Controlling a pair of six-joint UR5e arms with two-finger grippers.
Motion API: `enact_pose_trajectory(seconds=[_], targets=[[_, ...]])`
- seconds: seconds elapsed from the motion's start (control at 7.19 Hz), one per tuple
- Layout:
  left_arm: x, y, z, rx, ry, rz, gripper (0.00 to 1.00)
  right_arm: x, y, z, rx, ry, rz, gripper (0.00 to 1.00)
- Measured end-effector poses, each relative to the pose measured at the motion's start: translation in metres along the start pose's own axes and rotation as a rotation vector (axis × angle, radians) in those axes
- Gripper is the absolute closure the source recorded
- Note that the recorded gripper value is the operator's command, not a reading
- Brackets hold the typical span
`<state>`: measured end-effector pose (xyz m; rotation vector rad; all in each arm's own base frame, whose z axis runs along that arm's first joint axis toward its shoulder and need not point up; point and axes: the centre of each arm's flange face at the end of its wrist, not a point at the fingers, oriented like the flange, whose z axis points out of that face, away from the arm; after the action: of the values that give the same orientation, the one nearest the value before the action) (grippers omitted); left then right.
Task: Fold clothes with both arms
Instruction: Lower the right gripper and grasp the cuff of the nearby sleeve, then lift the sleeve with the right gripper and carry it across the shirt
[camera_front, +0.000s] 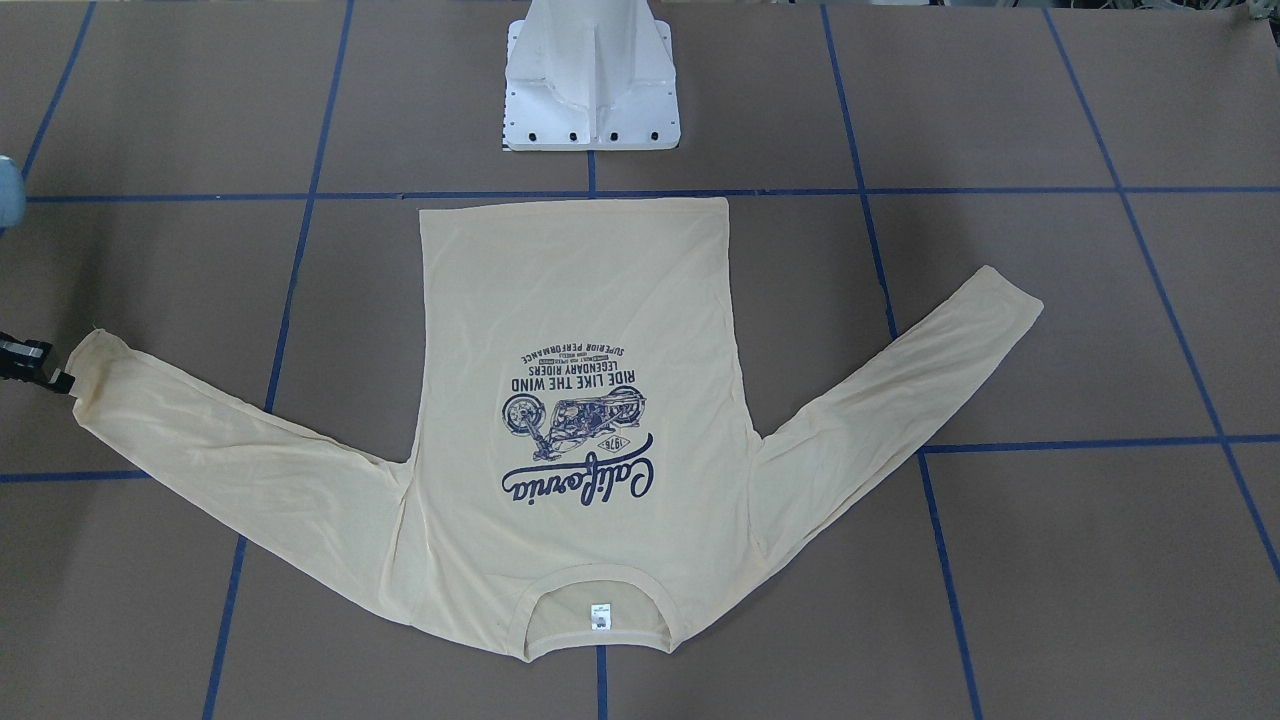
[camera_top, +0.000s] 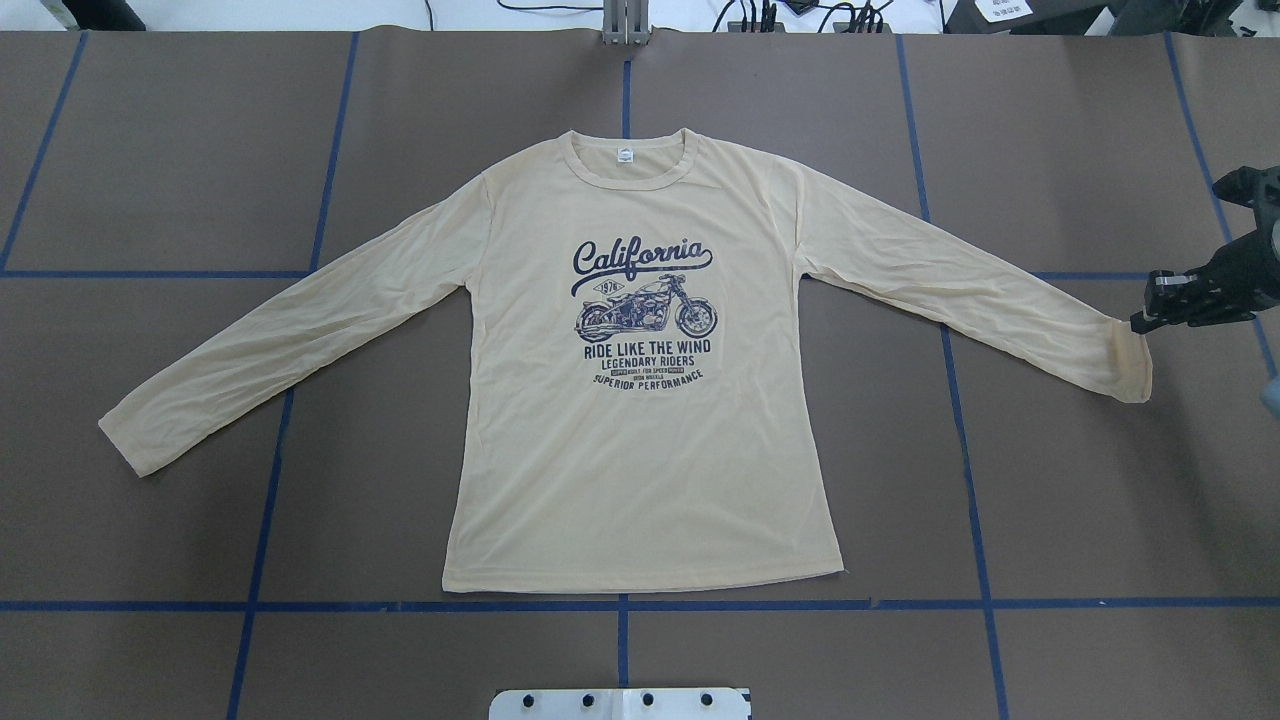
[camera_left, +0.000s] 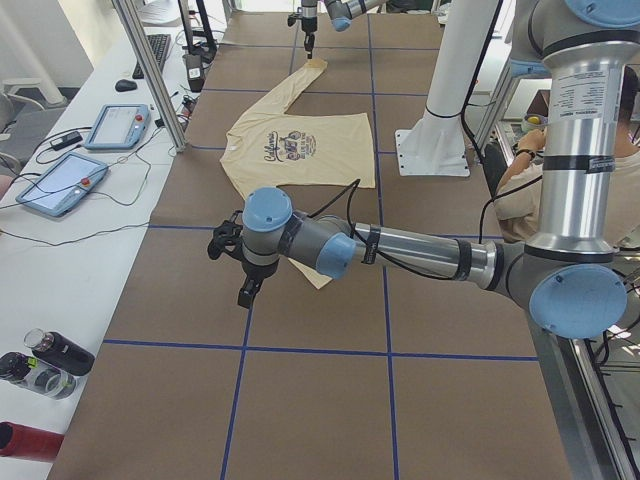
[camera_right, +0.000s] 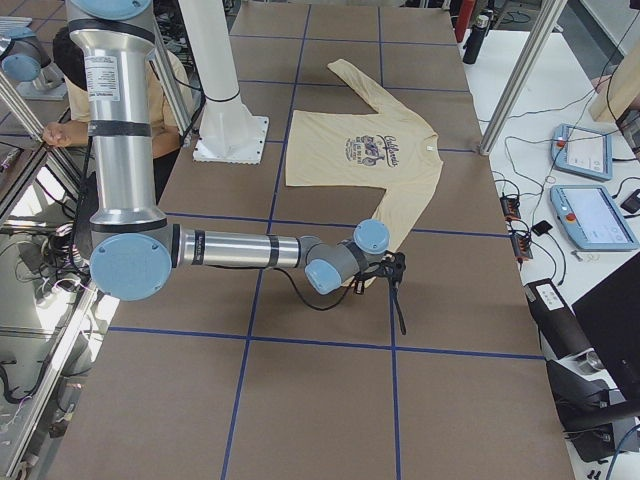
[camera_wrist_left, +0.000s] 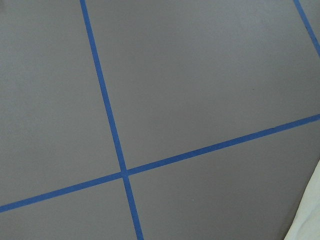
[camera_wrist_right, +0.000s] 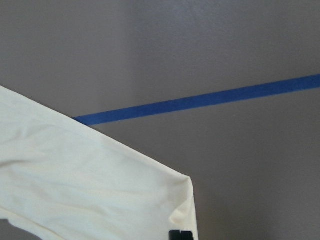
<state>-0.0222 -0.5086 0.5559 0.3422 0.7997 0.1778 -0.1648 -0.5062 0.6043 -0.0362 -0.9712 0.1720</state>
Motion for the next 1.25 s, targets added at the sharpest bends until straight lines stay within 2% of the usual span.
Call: enact_pose_trajectory(seconds=[0.42,0.7,0.97,1.25], targets=[[0.003,-0.004,-0.003,0.012,0.002,0.014,0.01,-0.075,-0.026,-0.025,0.048,-0.075,0.061,1.0],[0.005,-0.006,-0.004,0.028,0.003,0.031,0.01,-0.151,-0.054,-0.045,0.071,-0.112,0.144,1.0],[0.004,-0.005,-0.003,0.028,0.003,0.032,0.01,-0.243,-0.073,-0.055,0.097,-0.107,0.193,1.0],[0.002,-0.005,-0.002,0.026,0.003,0.029,0.01,-0.329,-0.078,-0.061,0.153,-0.085,0.171,1.0]])
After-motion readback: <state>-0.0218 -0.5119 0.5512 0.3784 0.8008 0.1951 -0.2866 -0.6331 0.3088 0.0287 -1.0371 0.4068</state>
